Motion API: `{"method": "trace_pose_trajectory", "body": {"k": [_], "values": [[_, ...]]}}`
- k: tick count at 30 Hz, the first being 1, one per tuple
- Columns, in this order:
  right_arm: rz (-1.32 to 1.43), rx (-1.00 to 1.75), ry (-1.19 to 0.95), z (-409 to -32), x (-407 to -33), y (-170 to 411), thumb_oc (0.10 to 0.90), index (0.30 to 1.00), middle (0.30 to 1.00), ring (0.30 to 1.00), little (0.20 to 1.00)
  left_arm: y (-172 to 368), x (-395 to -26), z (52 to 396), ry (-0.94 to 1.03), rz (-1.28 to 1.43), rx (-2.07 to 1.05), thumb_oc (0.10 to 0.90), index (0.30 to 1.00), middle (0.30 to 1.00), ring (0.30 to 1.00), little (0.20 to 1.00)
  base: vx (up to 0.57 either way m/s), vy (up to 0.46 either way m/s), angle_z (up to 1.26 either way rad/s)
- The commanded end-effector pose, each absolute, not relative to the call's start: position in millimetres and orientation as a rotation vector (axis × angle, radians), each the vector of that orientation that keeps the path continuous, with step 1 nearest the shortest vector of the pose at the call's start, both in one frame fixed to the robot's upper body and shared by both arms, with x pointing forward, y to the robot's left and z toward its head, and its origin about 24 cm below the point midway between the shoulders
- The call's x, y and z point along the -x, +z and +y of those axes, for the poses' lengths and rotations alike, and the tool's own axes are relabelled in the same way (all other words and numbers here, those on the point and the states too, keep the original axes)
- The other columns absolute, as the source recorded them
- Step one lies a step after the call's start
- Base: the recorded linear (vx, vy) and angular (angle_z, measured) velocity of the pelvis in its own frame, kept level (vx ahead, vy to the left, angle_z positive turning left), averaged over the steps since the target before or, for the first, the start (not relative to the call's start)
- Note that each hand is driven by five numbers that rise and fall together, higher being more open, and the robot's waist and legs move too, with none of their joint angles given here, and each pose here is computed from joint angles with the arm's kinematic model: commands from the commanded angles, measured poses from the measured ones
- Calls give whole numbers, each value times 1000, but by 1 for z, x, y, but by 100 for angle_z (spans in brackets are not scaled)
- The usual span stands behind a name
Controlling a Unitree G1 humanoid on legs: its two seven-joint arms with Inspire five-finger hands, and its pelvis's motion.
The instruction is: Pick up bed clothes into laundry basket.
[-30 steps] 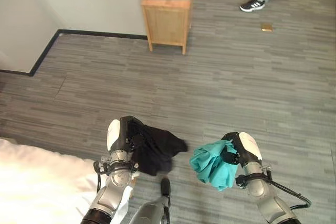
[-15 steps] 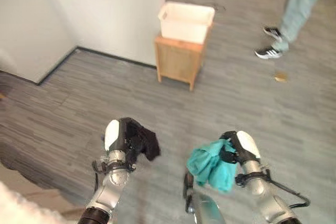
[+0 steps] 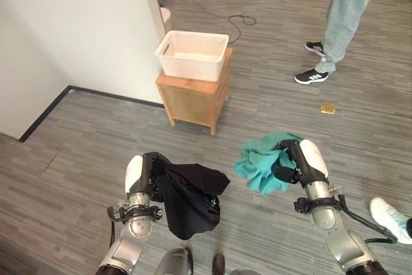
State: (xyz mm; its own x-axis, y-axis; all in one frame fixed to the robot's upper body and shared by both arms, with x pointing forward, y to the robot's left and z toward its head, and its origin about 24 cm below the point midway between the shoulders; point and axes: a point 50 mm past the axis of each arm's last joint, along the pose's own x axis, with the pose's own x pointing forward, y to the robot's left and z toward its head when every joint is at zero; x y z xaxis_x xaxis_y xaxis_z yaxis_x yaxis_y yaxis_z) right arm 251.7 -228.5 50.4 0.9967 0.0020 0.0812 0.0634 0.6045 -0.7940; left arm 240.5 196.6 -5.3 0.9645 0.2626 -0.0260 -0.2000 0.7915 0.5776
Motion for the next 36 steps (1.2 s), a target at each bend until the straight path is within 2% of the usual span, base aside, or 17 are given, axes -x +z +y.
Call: {"method": "trace_pose_trajectory", "body": {"k": [1,3,9,18,22,24,28,31,33,36], "values": [[-318,897,-140,-223,-261,102,400,300,300,300,300,57,-268,191,264,-201,-637,400,300,300,300,300,646,132,2],[-259,903,-148,-223,-253,86,400,300,300,300,300,50,-269,186,225,-166,-655,400,300,300,300,300,698,169,-13],[-325,875,-171,-216,-257,98,400,300,300,300,300,59,-277,188,224,-199,-709,400,300,300,300,300,430,122,-6],[-669,942,-285,-218,-258,176,400,300,300,300,300,58,-279,194,195,-203,-759,400,300,300,300,300,399,-126,89],[-821,986,-302,-217,-259,215,400,300,300,300,300,39,-260,203,197,-128,-726,400,300,300,300,300,249,-129,39],[-972,1032,-348,-217,-265,261,400,300,300,300,300,26,-249,201,178,-74,-663,400,300,300,300,300,145,-152,24],[-1105,1183,-444,-225,-267,328,400,300,300,300,300,11,-233,207,167,1,-626,400,300,300,300,300,202,-34,3],[-1112,1221,-458,-227,-269,337,400,300,300,300,300,8,-230,208,171,20,-619,400,300,300,300,300,174,68,15],[-1086,1354,-565,-242,-271,369,400,300,300,300,300,1,-223,214,173,59,-643,400,300,300,300,300,422,179,-1],[-998,1423,-611,-254,-282,382,400,300,300,300,300,-4,-218,214,174,84,-616,400,300,300,300,300,204,106,-25]]}}
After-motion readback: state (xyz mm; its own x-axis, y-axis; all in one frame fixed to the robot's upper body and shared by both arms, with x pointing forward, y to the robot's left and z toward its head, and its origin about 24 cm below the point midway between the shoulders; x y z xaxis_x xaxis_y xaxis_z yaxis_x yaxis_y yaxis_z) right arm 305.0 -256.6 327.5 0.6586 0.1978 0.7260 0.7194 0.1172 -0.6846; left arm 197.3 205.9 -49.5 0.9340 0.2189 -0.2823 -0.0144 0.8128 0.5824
